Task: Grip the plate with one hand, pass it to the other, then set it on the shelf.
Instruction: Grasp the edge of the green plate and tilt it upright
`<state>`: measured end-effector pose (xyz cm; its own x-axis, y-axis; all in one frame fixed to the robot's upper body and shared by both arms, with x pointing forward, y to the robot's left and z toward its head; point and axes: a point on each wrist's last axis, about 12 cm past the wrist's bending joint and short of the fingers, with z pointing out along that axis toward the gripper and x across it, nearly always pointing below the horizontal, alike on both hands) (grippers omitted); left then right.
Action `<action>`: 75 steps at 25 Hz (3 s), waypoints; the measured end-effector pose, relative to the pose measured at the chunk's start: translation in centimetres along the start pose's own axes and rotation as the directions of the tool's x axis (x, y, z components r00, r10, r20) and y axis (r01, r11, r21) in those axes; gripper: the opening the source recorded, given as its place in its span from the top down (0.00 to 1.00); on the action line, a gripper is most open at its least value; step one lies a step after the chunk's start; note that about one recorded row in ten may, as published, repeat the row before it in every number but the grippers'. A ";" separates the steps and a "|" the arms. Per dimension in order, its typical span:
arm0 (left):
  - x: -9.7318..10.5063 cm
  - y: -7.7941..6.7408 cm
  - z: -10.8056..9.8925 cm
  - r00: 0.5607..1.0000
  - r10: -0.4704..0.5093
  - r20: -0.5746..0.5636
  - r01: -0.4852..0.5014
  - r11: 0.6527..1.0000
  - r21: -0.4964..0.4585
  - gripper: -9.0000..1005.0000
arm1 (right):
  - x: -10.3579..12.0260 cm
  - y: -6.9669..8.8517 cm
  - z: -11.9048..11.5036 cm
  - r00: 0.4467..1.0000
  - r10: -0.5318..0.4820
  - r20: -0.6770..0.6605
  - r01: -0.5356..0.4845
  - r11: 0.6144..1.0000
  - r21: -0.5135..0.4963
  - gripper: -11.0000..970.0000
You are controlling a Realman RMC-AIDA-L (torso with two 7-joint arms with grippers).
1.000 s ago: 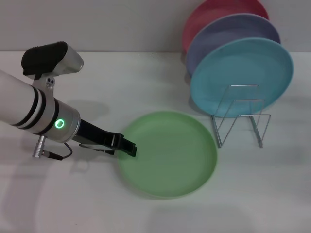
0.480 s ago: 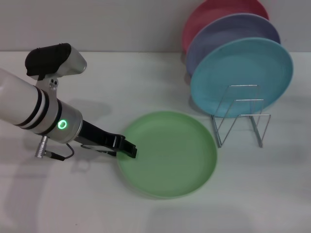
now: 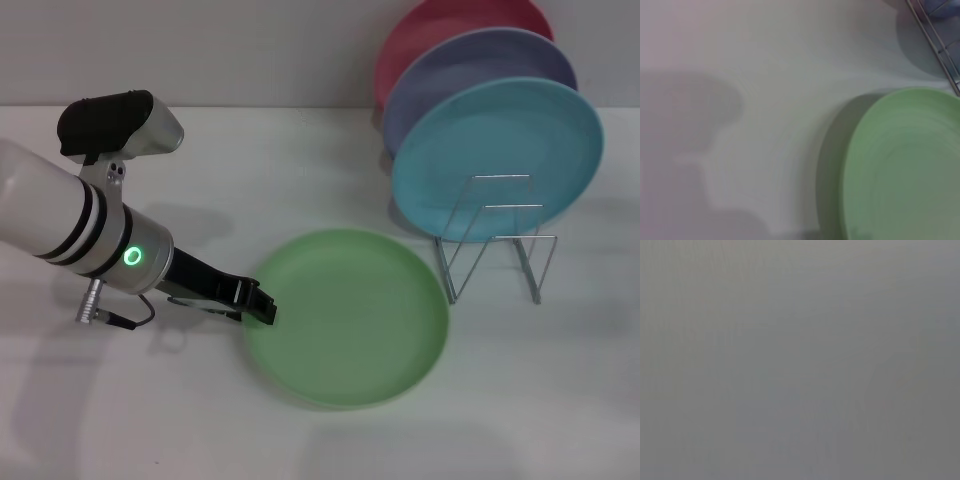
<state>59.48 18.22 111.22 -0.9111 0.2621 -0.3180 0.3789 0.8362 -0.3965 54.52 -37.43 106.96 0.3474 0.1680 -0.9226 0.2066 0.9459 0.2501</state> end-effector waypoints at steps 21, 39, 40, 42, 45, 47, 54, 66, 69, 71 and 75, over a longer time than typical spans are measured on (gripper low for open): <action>0.0 0.1 0.5 1.000 -0.008 -0.024 0.008 1.000 -0.005 0.69 | 0.0 -0.1 -0.2 1.000 -0.003 0.003 0.003 1.000 -0.003 0.37; 0.1 0.2 0.5 1.000 -0.010 -0.025 0.010 1.000 -0.006 0.86 | 0.0 0.0 -0.2 1.000 -0.002 0.004 0.002 1.000 -0.004 0.37; 0.1 0.2 0.5 1.000 -0.010 -0.025 0.010 1.000 -0.006 0.87 | 0.0 0.0 -0.2 1.000 -0.002 0.004 0.002 1.000 -0.005 0.37; 0.1 0.2 0.5 1.000 -0.010 -0.021 0.010 1.000 -0.007 0.90 | 0.0 0.0 -0.2 1.000 -0.002 0.004 0.002 1.000 -0.004 0.37; 0.1 0.3 0.5 1.000 -0.013 -0.014 0.013 1.000 -0.008 0.93 | 0.0 0.0 -0.2 1.000 -0.001 0.004 0.001 1.000 -0.003 0.37; 0.1 0.3 0.5 1.000 -0.013 -0.012 0.013 1.000 -0.009 0.95 | 0.0 0.0 -0.2 1.000 -0.001 0.004 0.001 1.000 -0.003 0.37; 0.0 0.4 0.5 1.000 -0.010 0.000 0.010 1.000 -0.014 0.95 | 0.0 0.0 -0.2 1.000 -0.001 0.005 0.001 1.000 -0.002 0.37; 0.0 1.8 -0.5 0.998 -0.027 0.064 0.025 0.999 0.036 0.95 | 0.0 -0.1 -0.2 1.000 0.001 0.004 -0.001 1.000 0.005 0.37; 0.2 2.3 -0.6 0.996 -0.040 0.074 0.036 0.998 0.051 0.95 | 0.0 -0.1 -0.2 1.000 0.002 0.004 -0.002 1.000 0.005 0.37; 0.6 3.2 -0.7 0.994 -0.059 0.087 0.052 0.995 0.082 0.95 | 0.0 -0.1 -0.2 1.000 0.002 0.003 -0.002 1.000 0.006 0.37; 1.0 3.9 -0.8 0.992 -0.081 0.102 0.069 0.991 0.116 0.95 | 0.1 -0.1 -0.2 1.000 0.002 -0.001 -0.002 1.000 0.007 0.37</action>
<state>59.88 22.17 110.07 -0.9178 0.1430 -0.3705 0.3310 0.7909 -0.5147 54.30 -37.45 106.81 0.3473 0.1702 -0.9222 0.2125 0.9435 0.2541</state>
